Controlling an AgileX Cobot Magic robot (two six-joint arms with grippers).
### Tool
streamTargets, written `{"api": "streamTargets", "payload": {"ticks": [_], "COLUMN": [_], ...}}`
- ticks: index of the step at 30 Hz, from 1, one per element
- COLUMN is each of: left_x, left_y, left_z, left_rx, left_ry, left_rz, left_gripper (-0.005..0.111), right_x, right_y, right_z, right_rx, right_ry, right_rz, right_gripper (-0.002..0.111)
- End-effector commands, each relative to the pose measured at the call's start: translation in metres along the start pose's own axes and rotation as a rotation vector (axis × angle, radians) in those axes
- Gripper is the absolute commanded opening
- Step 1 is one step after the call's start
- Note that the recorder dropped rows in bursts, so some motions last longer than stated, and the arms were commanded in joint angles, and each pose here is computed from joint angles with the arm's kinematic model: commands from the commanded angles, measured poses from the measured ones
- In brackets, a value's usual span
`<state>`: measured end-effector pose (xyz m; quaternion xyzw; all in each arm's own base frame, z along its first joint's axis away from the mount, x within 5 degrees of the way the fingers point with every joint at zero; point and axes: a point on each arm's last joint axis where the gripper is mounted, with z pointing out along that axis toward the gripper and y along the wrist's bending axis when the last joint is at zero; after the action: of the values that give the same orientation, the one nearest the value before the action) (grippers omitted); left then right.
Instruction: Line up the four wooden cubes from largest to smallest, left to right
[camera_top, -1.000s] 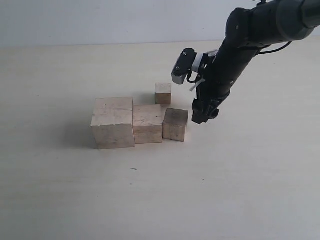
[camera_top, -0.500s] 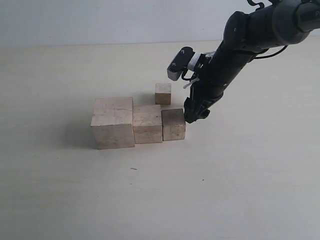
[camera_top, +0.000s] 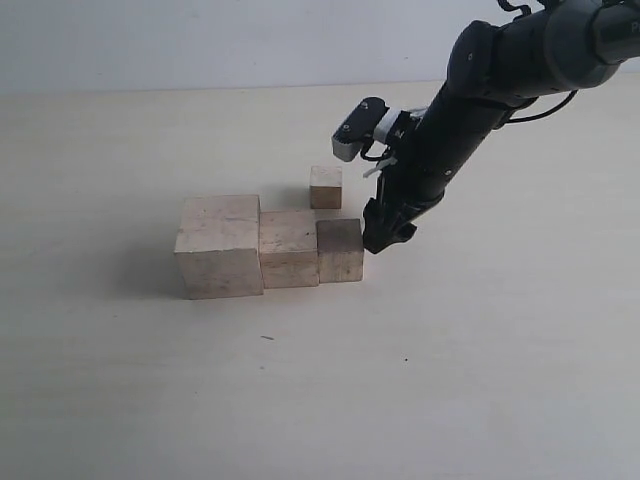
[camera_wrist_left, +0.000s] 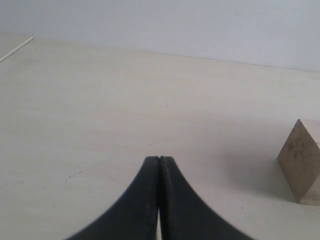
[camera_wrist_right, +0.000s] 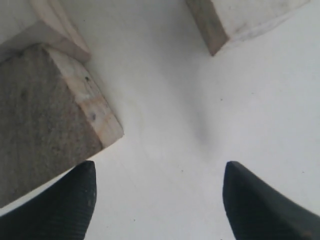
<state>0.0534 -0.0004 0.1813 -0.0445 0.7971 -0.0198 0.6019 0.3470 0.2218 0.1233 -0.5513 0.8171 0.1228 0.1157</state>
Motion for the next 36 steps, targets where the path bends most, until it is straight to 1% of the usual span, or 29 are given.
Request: {"api": "streamTargets", "payload": {"ticks": [1, 12, 36], "left_x": [0.0001, 0.0001, 0.0001], "left_y": [-0.0002, -0.0002, -0.0002], "left_z": [-0.0001, -0.0001, -0.0001], "left_rx": [0.005, 0.005, 0.005], "left_ry": [-0.011, -0.011, -0.011], "left_rz": [-0.001, -0.001, -0.001], "left_gripper": [0.0, 0.0, 0.0], "right_x": [0.001, 0.0031, 0.0023], "right_y": [0.0026, 0.0058, 0.0078], "right_z": [0.0008, 0.0006, 0.0005], "right_rx": [-0.025, -0.06, -0.082], "right_ry": [0.007, 0.03, 0.022], "right_rz": [0.017, 0.02, 0.038], "right_gripper": [0.068, 0.068, 0.068]}}
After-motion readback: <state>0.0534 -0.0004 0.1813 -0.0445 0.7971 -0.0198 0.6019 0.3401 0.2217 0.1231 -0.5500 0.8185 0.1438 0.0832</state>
